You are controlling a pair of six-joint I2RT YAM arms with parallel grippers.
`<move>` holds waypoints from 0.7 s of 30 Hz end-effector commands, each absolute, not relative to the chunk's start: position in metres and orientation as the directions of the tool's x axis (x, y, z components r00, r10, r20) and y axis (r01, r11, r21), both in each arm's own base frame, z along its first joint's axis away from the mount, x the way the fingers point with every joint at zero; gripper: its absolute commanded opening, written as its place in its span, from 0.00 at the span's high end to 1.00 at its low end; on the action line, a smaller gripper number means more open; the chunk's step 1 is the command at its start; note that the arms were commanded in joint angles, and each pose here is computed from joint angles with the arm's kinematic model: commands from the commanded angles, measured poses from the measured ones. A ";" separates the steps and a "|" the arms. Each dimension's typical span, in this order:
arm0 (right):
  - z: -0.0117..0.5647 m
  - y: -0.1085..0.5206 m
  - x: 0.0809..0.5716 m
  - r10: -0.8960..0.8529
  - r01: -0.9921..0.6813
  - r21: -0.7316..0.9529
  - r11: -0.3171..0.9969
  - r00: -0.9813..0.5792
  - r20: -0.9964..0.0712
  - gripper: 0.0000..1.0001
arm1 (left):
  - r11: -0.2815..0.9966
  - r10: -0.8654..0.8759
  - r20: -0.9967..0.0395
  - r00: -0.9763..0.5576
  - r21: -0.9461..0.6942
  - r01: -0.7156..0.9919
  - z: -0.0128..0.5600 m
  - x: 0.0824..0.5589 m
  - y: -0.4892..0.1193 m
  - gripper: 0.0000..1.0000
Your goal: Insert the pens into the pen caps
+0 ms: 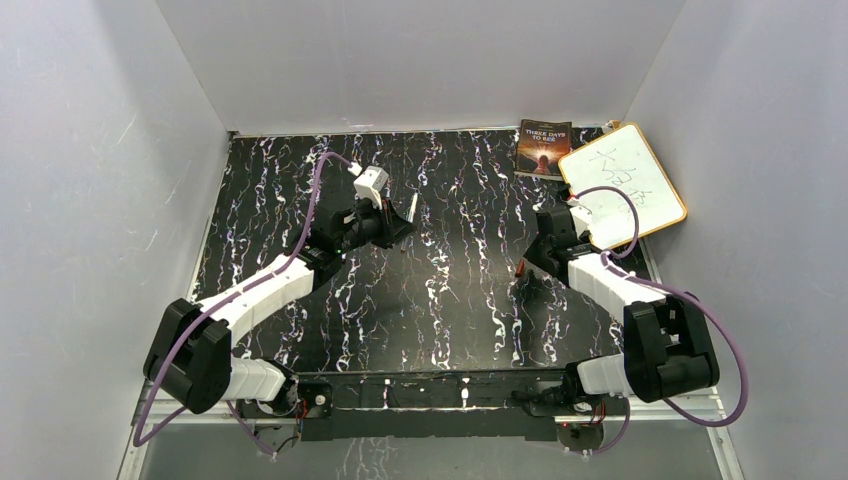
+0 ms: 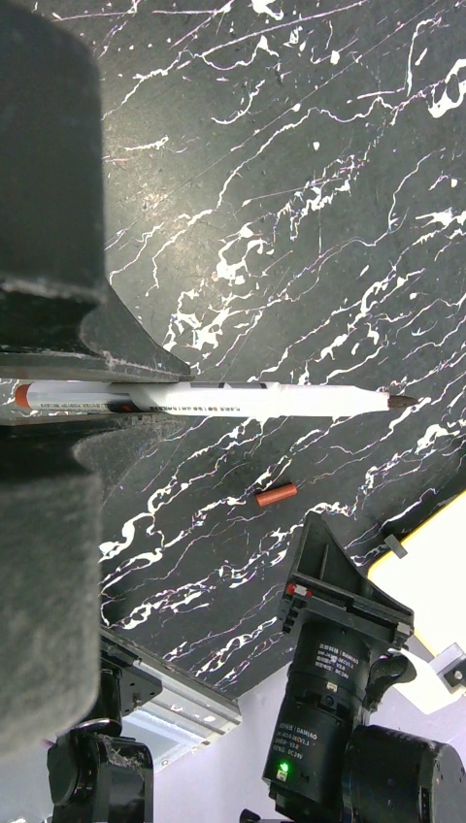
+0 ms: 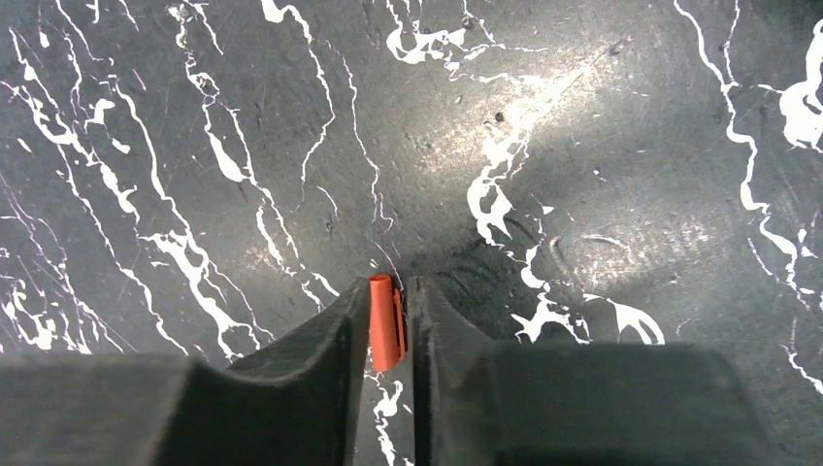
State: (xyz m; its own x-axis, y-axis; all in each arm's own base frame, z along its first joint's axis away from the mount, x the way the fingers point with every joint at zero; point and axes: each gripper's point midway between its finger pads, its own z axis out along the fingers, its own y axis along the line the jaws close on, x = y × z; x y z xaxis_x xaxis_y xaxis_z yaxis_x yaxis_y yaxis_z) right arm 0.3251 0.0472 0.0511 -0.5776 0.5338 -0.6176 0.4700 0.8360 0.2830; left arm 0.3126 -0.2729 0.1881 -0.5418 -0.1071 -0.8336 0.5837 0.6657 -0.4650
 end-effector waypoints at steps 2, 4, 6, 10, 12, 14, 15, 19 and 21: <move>0.068 0.049 0.333 0.521 0.441 0.299 0.846 -0.569 -0.636 0.77 | 0.654 -0.127 -0.856 -0.501 -0.452 0.607 0.207 0.310 -0.269 1.00; 0.064 0.051 0.330 0.526 0.440 0.306 0.844 -0.574 -0.628 0.75 | 0.655 -0.126 -0.856 -0.501 -0.451 0.606 0.206 0.310 -0.269 1.00; 0.059 0.053 0.329 0.525 0.429 0.314 0.847 -0.582 -0.620 0.66 | 0.655 -0.126 -0.856 -0.502 -0.451 0.606 0.205 0.310 -0.268 1.00; 0.049 0.063 0.330 0.512 0.398 0.325 0.858 -0.621 -0.594 0.54 | 0.656 -0.124 -0.855 -0.503 -0.451 0.605 0.204 0.309 -0.268 1.00; 0.045 0.067 0.330 0.499 0.381 0.323 0.866 -0.641 -0.584 0.57 | 0.659 -0.123 -0.855 -0.504 -0.450 0.603 0.203 0.309 -0.267 1.00; 0.041 0.072 0.331 0.479 0.363 0.312 0.878 -0.660 -0.579 0.58 | 0.660 -0.123 -0.854 -0.505 -0.451 0.601 0.202 0.309 -0.267 1.00; 0.039 0.074 0.331 0.467 0.354 0.304 0.884 -0.672 -0.575 0.59 | 0.660 -0.123 -0.854 -0.505 -0.451 0.601 0.202 0.310 -0.267 1.00; 0.028 0.081 0.328 0.436 0.340 0.274 0.900 -0.709 -0.554 0.67 | 0.663 -0.122 -0.854 -0.505 -0.449 0.599 0.202 0.309 -0.266 1.00; 0.024 0.084 0.328 0.424 0.331 0.265 0.906 -0.719 -0.551 0.74 | 0.665 -0.123 -0.855 -0.504 -0.448 0.598 0.202 0.309 -0.265 1.00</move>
State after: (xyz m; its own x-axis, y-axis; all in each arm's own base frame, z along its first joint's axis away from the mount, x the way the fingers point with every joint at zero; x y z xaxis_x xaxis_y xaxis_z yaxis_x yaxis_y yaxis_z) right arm 0.3193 0.0732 0.0241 -0.7039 0.4604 -0.5409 0.3744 0.8876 0.2683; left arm 0.3104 -0.2701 0.1864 -0.5433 -0.1077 -0.8326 0.5804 0.6684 -0.4652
